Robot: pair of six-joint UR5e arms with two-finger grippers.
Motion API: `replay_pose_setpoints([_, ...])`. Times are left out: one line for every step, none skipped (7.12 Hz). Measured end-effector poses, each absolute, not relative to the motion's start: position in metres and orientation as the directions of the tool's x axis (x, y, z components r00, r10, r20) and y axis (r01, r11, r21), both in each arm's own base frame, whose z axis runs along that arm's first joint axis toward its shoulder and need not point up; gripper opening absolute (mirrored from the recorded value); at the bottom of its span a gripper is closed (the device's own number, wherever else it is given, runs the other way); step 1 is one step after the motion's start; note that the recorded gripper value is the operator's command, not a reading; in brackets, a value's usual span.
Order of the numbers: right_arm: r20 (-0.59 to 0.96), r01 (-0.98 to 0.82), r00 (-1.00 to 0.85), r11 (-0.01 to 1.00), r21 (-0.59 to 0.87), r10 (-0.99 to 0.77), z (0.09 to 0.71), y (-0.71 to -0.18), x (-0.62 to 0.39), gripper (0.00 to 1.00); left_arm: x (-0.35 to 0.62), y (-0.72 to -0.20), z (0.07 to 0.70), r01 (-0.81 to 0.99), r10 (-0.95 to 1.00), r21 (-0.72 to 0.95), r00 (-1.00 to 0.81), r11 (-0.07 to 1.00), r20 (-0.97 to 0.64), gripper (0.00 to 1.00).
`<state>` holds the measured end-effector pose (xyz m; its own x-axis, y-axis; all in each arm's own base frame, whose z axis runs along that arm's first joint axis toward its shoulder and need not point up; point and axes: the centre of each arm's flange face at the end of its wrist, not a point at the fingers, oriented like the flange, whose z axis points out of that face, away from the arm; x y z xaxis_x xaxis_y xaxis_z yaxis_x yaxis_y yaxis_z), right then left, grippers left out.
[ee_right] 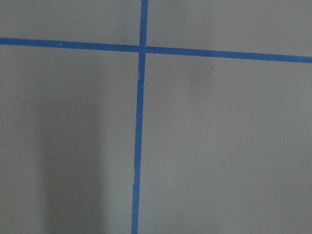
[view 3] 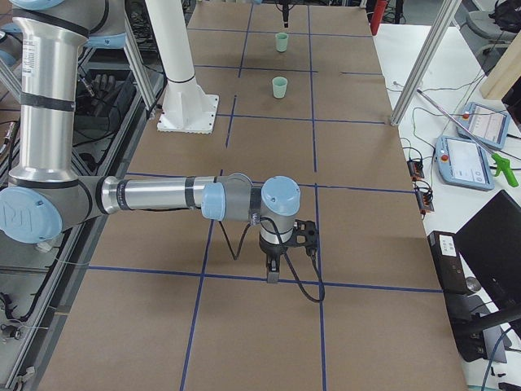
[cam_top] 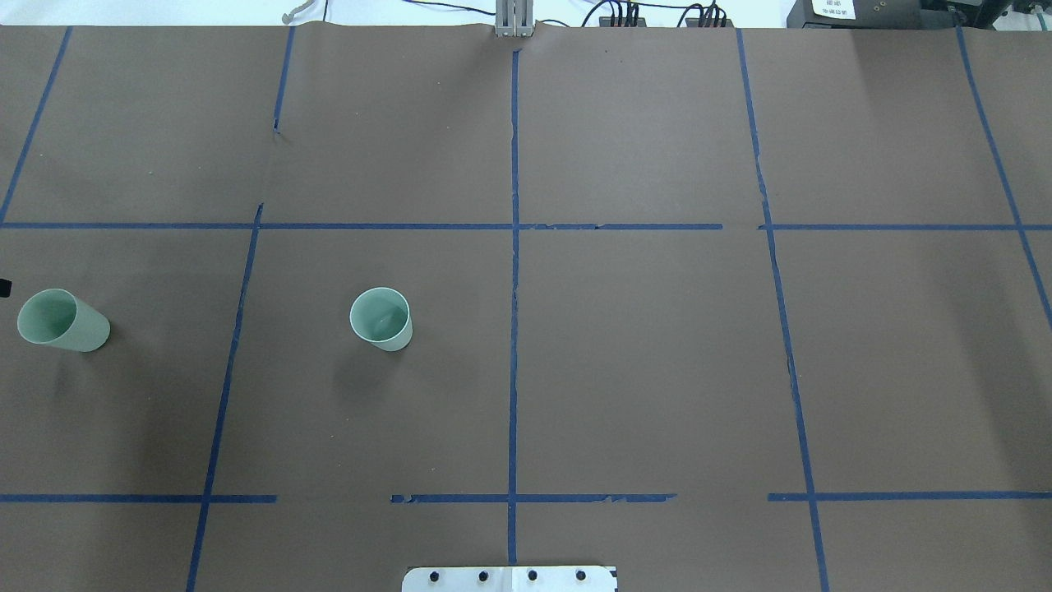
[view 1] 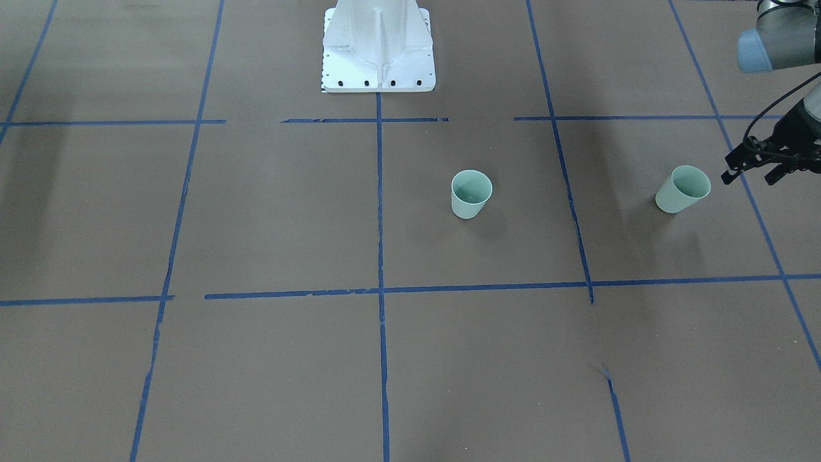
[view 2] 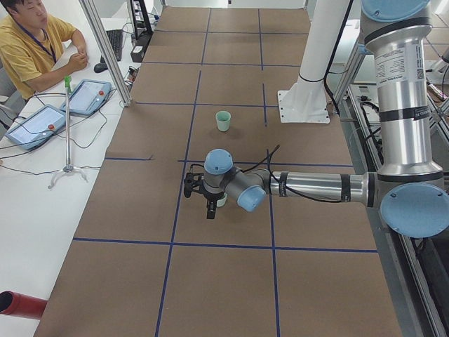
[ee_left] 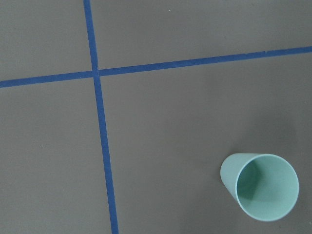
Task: Stack cups
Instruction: 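Lower the left gripper onto the outer pale green cup and grasp it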
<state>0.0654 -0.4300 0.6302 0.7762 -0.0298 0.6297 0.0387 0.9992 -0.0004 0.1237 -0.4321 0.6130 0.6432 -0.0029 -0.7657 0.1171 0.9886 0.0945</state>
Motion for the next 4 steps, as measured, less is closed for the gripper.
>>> replay_pose_setpoints([0.63,0.039,0.776,0.999,0.0,-0.03,0.63,-0.43,0.065,1.0,0.14,-0.428,0.614,0.118,-0.016,0.076,0.634,0.99,-0.773,0.72])
replay_pose_setpoints([0.63,0.039,0.776,0.999,0.0,-0.03,0.63,-0.43,0.065,1.0,0.152,-0.424,0.614,0.111,-0.022,0.062,0.63,0.992,-0.776,0.01])
replay_pose_setpoints([0.63,0.039,0.776,0.999,0.0,-0.03,0.63,-0.43,0.065,1.0,0.159,-0.422,0.614,0.106,-0.026,0.053,0.629,0.993,-0.777,0.0])
replay_pose_setpoints([0.63,0.038,0.776,0.999,0.0,-0.029,0.63,-0.43,0.066,1.0,0.161,-0.42,0.614,0.104,-0.031,0.044,0.629,0.994,-0.777,0.0])
